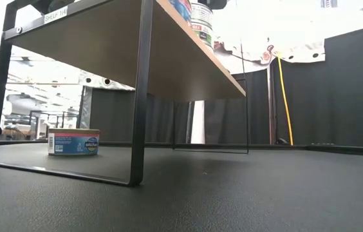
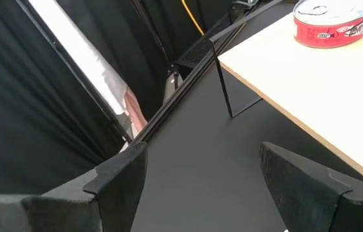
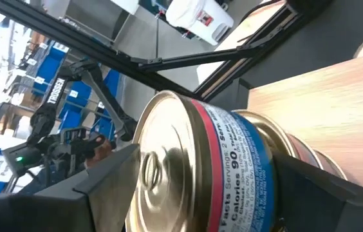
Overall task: Stack canned seafood by type on shelf
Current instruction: Stack the blue tuna can on top of the other blue tuna cans on the shelf
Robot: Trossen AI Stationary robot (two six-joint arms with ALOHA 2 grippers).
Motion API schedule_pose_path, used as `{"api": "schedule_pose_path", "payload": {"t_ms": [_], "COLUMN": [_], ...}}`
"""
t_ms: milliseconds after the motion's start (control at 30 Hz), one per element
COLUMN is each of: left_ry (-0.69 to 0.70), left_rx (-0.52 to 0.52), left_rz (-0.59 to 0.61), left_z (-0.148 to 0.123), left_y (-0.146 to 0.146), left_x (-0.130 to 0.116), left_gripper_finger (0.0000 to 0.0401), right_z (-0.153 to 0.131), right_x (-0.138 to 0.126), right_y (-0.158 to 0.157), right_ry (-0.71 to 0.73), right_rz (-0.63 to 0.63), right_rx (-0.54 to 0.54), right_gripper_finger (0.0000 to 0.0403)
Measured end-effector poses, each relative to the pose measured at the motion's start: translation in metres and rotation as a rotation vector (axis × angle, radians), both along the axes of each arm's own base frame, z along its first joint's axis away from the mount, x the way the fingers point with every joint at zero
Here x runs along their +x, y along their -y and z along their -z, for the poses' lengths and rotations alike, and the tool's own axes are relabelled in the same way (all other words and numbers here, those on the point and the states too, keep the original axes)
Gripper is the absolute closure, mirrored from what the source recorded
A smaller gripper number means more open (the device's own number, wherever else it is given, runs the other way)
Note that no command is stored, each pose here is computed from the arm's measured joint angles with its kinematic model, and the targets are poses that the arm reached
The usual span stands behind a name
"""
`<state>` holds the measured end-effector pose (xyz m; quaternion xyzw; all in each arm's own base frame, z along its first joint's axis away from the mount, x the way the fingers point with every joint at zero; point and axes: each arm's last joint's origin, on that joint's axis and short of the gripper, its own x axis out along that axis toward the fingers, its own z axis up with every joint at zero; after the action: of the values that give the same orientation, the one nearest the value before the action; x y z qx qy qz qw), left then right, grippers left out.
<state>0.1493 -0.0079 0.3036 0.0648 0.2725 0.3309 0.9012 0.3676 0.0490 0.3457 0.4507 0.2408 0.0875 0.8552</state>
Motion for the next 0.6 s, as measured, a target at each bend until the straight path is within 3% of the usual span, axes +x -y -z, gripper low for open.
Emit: {"api": "schedule_pose_path", "payload": {"t_ms": [600], "left_ry": [0.023], "left_rx": [-0.007], "left_rz": [0.028], "left_z": [-0.002], "left_y": [0.001], "left_x": [0.003], "left_gripper_finger": [0.0102], "right_z": [-0.018], "right_x": [-0.004], "right_y": [0.003], "right_ry": [-0.057], "right_rz": [0.031], "right_rx": [-0.118], "right_gripper_finger": [0.0092]}}
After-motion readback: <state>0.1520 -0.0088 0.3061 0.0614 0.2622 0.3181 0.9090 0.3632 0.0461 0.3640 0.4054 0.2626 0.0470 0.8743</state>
